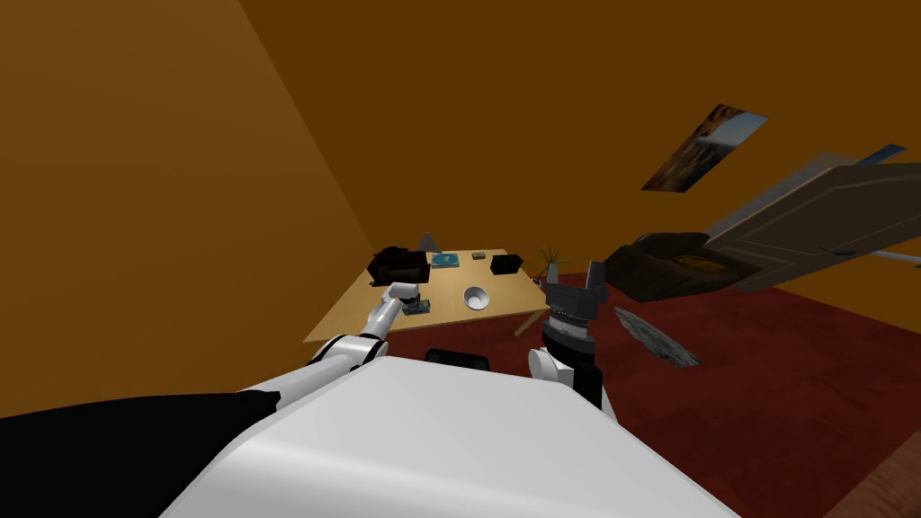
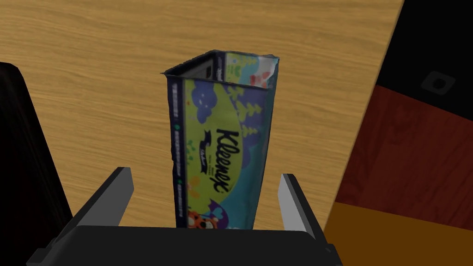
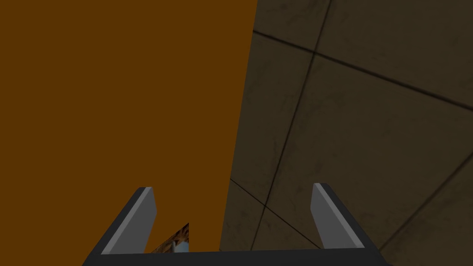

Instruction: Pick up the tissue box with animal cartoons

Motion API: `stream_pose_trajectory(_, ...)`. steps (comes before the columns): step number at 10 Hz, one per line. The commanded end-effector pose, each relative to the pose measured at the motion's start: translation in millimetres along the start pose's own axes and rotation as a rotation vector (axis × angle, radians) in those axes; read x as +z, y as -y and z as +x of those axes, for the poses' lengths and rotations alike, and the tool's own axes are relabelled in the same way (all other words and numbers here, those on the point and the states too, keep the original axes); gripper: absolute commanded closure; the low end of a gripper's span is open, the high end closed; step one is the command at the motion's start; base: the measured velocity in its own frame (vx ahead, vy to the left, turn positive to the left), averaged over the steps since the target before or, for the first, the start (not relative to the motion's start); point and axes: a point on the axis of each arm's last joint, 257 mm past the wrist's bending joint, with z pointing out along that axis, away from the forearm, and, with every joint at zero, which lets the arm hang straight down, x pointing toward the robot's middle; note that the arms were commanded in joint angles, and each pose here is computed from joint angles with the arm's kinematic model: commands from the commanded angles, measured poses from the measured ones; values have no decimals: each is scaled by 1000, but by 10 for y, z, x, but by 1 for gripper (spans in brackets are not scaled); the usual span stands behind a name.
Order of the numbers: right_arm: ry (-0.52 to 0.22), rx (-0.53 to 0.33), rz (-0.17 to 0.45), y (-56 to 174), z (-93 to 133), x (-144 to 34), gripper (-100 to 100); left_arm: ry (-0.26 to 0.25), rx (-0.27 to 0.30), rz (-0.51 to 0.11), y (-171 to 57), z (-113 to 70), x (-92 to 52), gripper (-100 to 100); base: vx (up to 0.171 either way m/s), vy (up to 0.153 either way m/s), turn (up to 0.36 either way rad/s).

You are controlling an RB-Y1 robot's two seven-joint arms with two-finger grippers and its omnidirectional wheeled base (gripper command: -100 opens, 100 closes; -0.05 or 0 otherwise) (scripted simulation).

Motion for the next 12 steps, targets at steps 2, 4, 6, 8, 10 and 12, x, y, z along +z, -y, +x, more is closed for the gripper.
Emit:
stream_pose_trajectory(2,0,0,0,0,0,0,0,0,0,2,2,0,5,100,6,2,0)
stream_pose_trajectory(4,0,0,0,0,0,0,0,0,0,-1,-12,-1,10,100,0,0,0)
stream_pose_trajectory(6,0,0,0,0,0,0,0,0,0,0,-8,0,9,100,0,0,0)
stream_pose_trajectory(8,0,0,0,0,0,0,0,0,0,0,47,4,-69,100,-12,-1,1)
stream_pose_trajectory(10,0,0,0,0,0,0,0,1,1,-2,95,8,-146,100,-35,-10,2)
stream_pose_trajectory(12,0,0,0,0,0,0,0,0,0,-1,79,8,-110,0,-7,-2,0)
